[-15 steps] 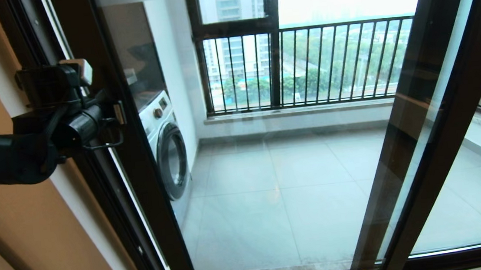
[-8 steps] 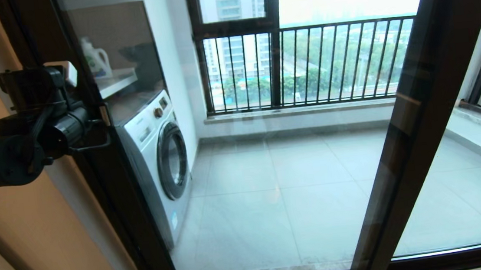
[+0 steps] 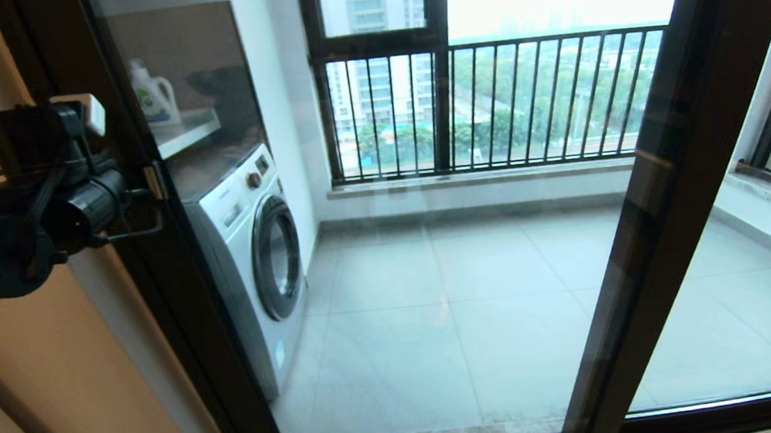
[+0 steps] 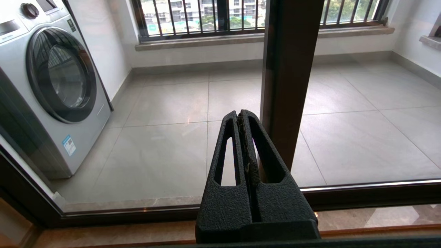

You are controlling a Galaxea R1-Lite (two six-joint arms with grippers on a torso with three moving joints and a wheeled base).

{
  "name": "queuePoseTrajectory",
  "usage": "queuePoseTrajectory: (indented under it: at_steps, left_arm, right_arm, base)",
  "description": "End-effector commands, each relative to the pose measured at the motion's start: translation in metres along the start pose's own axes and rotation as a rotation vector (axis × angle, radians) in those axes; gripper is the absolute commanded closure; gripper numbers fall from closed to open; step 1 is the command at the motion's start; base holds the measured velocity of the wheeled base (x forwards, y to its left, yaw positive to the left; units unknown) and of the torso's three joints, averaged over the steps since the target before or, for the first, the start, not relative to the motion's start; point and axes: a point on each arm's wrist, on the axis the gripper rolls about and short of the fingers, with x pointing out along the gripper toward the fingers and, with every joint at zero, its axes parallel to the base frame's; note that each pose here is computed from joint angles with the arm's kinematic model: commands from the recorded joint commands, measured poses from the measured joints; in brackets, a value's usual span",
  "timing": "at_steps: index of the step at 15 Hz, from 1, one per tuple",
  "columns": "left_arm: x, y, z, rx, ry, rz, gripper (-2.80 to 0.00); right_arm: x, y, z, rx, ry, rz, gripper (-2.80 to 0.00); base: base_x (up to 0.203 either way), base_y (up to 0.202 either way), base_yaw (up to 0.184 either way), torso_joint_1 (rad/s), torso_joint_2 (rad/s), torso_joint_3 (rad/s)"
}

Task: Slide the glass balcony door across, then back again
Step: Close the slid door

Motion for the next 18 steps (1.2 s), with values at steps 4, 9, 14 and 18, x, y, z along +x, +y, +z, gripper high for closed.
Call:
queuePoseTrajectory:
  at_steps: [4,9,14,18]
  left_arm:
    - [0.006,0.014,-0.003,0.001,0.007,0.018,0.0]
    - [0.016,0.019,-0.007,0.003,0.015,0.021,0.0]
    - [0.029,0.032,-0.005,0.004,0.001,0.045,0.0]
    - [0.03,0.039,-0.007,0.006,0.007,0.058,0.0]
  right_arm:
    - [0.001,0.0,-0.003,0.0,0.013,0.0,0.0]
    - [0.001,0.0,-0.003,0.0,0.013,0.0,0.0]
    - [0.001,0.0,-0.003,0.0,0.013,0.0,0.0]
    - [0.001,0.0,-0.003,0.0,0.013,0.0,0.0]
  base:
    - [0.0,0.0,0.0,0.0,0.0,0.0]
    - [0.0,0.0,0.0,0.0,0.0,0.0]
    - [0.0,0.0,0.0,0.0,0.0,0.0]
    - [0.0,0.0,0.0,0.0,0.0,0.0]
